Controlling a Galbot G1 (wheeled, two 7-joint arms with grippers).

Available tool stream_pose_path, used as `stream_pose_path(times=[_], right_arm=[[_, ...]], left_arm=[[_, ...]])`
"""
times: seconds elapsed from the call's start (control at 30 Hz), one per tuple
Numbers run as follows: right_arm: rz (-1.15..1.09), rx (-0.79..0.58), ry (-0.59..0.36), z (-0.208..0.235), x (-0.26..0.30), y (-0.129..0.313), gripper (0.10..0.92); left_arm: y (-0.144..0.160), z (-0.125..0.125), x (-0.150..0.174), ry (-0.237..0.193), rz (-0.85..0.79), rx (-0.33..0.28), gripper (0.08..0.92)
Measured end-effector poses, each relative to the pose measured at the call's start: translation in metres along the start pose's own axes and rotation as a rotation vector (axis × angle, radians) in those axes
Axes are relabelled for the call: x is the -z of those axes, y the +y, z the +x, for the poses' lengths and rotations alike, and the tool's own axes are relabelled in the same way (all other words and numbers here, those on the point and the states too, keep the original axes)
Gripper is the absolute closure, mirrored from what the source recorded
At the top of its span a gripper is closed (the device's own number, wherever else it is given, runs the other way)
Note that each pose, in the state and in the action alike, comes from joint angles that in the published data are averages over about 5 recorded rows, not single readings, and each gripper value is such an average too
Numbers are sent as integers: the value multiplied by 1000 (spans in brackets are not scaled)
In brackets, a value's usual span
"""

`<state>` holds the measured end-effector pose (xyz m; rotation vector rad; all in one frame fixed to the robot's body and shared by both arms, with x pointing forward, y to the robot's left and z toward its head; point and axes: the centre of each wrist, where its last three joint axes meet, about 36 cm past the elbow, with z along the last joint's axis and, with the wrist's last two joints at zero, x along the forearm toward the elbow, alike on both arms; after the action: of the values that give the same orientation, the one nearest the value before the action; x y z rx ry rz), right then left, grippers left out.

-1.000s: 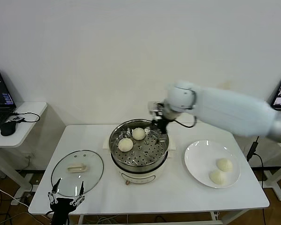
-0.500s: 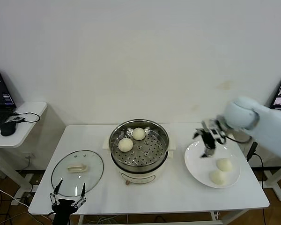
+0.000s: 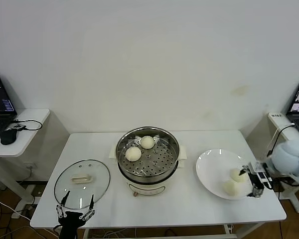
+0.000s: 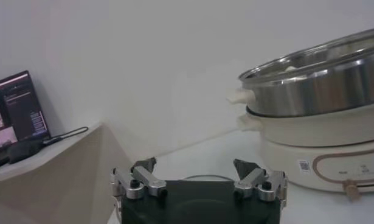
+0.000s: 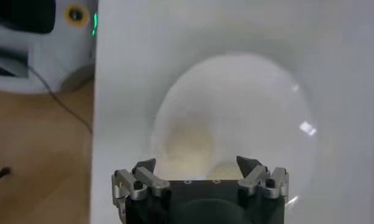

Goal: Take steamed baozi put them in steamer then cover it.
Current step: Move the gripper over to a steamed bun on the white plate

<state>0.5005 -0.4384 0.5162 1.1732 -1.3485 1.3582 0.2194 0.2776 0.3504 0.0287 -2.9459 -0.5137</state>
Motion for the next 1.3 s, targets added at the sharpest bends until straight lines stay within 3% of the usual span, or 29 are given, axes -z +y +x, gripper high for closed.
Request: stream_pose_path(times=[0.83,1.3], right_arm=[[-47,-19,-22,-54,19,-29,201],[-56,6,-17,-69,27,-32,348]], left_arm=[[2,0,-6,19,-4,13,177],[1,1,-6,18,-2,12,177]])
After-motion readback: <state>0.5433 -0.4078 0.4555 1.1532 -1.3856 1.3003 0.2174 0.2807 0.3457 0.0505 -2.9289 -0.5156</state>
